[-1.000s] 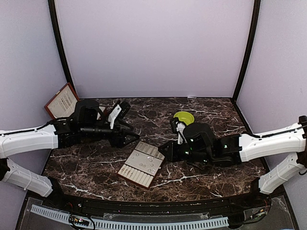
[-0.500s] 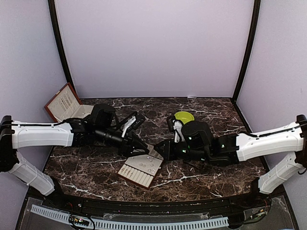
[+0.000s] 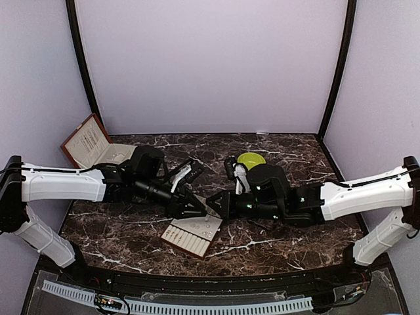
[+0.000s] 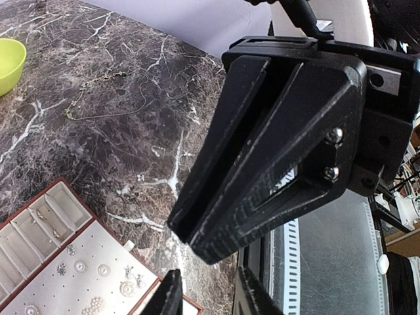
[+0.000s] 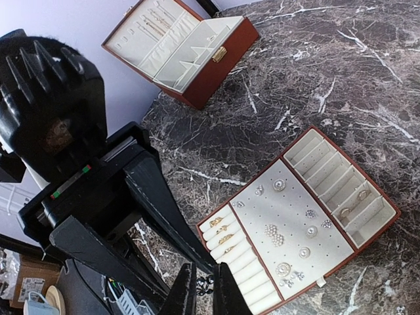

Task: Organize the mixed jewelry
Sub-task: Pass from the right arm to the left

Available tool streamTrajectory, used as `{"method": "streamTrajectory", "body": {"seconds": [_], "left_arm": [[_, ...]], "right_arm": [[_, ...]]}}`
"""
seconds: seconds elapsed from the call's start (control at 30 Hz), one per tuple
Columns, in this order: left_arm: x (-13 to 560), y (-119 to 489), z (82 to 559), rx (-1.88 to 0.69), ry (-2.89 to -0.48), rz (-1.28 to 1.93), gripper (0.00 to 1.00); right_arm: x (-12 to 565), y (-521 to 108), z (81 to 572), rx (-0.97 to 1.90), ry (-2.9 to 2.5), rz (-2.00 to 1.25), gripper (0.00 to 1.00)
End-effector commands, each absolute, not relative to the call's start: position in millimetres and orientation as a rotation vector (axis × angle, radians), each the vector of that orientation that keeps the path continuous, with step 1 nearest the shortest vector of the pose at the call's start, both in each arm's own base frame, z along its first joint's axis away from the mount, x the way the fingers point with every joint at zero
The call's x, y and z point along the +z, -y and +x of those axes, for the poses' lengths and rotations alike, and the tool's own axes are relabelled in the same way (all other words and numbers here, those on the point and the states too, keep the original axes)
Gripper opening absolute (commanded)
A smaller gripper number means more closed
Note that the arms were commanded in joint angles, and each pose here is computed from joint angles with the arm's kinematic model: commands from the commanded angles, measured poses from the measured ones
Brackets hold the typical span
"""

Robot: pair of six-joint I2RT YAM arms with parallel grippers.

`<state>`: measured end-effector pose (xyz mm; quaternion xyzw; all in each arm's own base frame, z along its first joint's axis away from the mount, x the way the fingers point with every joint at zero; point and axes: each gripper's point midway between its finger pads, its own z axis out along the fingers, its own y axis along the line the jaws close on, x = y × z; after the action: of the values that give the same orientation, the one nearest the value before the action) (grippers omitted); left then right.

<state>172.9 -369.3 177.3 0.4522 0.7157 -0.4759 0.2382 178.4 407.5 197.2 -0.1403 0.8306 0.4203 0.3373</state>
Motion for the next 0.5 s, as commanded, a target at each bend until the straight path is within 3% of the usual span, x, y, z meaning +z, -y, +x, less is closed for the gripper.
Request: {"method": "streamTrajectory", "body": {"seconds": [0.0, 0.2, 0.47], "left_arm": [[191.8, 373.9, 172.7, -1.330, -1.916, 1.241, 0.26], [192.0, 373.9, 172.8, -1.328, -1.917, 1.236, 0.15], [194.1, 373.2, 173.9, -1.322, -1.913, 1.228, 0.10]], "right_arm": [[219.3, -420.5, 180.7, 1.164, -2.098, -0.376, 0.11], [221.6, -425.2, 178.8, 1.191, -2.091, -0.382, 0.10], [219.4, -427.8, 177.9, 1.198, -2.098, -0.388, 0.10]]}}
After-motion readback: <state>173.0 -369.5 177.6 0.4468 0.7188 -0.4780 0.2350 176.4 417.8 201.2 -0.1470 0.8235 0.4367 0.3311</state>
